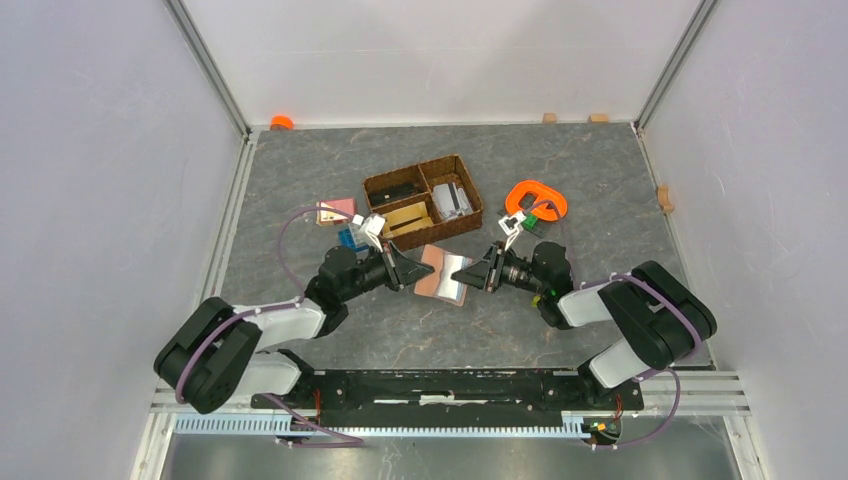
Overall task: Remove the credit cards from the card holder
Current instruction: Open the card holder at the center of the board.
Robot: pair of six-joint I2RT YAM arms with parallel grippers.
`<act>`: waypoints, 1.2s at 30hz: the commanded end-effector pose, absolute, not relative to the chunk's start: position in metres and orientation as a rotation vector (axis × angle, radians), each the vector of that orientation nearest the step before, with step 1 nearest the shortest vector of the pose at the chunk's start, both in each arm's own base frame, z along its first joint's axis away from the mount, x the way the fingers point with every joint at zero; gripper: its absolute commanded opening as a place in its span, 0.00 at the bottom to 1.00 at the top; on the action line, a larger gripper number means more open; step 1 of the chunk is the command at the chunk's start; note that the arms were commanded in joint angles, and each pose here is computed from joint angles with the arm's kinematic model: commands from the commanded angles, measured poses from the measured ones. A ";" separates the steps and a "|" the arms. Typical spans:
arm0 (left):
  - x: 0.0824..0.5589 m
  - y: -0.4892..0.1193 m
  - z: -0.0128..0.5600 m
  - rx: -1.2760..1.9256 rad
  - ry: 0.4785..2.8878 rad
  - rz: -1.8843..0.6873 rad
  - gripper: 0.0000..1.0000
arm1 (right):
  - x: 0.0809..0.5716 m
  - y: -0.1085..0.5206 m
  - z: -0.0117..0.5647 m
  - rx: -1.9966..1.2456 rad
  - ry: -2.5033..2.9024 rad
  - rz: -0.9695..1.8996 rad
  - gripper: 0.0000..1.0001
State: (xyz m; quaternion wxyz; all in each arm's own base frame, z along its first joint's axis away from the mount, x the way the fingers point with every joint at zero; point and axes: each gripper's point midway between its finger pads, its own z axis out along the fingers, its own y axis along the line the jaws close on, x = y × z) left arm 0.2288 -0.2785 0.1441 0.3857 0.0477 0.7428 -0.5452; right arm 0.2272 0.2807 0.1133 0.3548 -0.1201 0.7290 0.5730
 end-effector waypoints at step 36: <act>0.247 -0.309 0.028 0.149 2.524 -1.101 0.58 | 0.250 0.276 0.060 -0.439 2.291 1.081 0.37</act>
